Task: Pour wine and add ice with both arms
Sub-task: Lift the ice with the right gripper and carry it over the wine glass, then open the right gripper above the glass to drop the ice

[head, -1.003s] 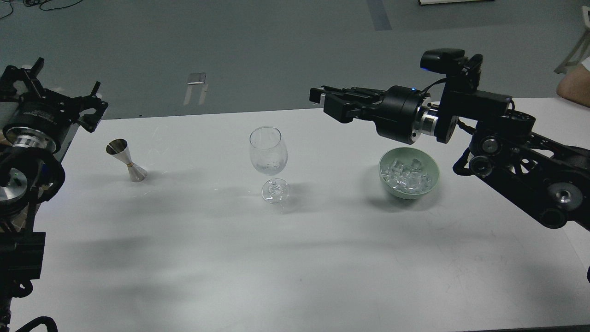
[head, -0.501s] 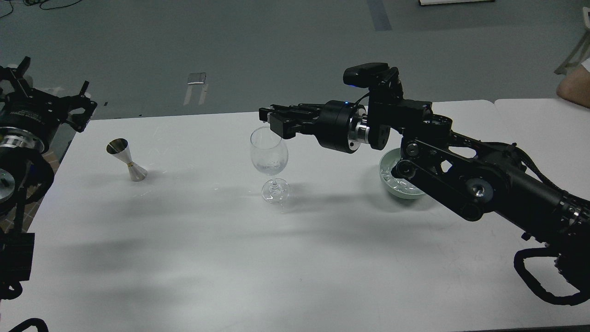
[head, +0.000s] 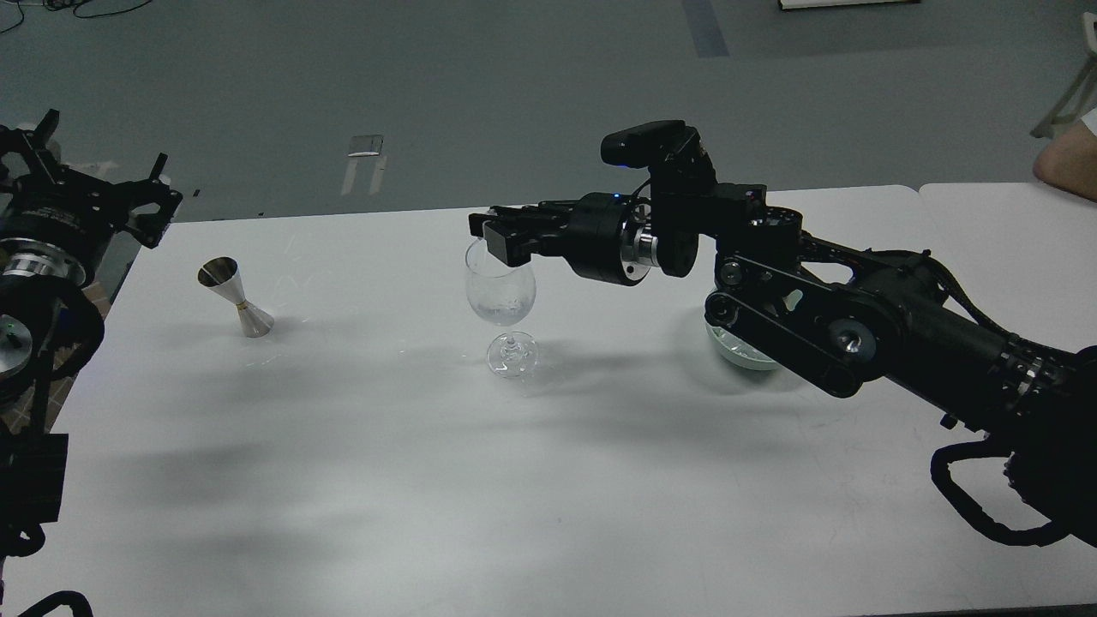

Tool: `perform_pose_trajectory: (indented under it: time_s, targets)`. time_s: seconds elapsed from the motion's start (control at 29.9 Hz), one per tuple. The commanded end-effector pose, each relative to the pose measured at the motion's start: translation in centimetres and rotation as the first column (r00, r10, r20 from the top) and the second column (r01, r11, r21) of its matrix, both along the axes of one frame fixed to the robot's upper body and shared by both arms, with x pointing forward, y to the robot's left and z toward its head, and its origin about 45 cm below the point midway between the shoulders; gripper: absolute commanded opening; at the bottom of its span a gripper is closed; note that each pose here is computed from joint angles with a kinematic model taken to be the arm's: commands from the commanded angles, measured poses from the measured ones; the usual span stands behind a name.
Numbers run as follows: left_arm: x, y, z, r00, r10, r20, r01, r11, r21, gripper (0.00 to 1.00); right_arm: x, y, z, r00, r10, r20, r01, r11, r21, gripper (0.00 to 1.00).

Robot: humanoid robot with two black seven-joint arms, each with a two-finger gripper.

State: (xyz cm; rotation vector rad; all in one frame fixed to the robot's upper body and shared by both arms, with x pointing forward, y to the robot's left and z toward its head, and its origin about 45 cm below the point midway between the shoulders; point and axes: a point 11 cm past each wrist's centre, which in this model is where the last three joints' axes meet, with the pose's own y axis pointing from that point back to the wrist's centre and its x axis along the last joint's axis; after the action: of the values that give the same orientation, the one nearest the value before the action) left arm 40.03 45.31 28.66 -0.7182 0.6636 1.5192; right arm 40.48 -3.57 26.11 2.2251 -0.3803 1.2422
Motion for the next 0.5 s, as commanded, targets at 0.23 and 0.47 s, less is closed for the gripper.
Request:
perform_pose_trajectory:
  time_s: [0.23,0.47]
  targets:
    - [-0.05,0.14,-0.09,1.000,0.004,-0.001,-0.004,1.000,-0.002,0.98,-0.26,0.10,-0.62,1.000,0.007,-0.013,-0.007,1.000,-0.007,0.24]
    - [-0.05,0.14,-0.09,1.000,0.004,-0.001,-0.004,1.000,-0.002,0.98,-0.52,0.50,-0.52,1.000,0.017,-0.011,-0.017,1.000,0.002,0.25]
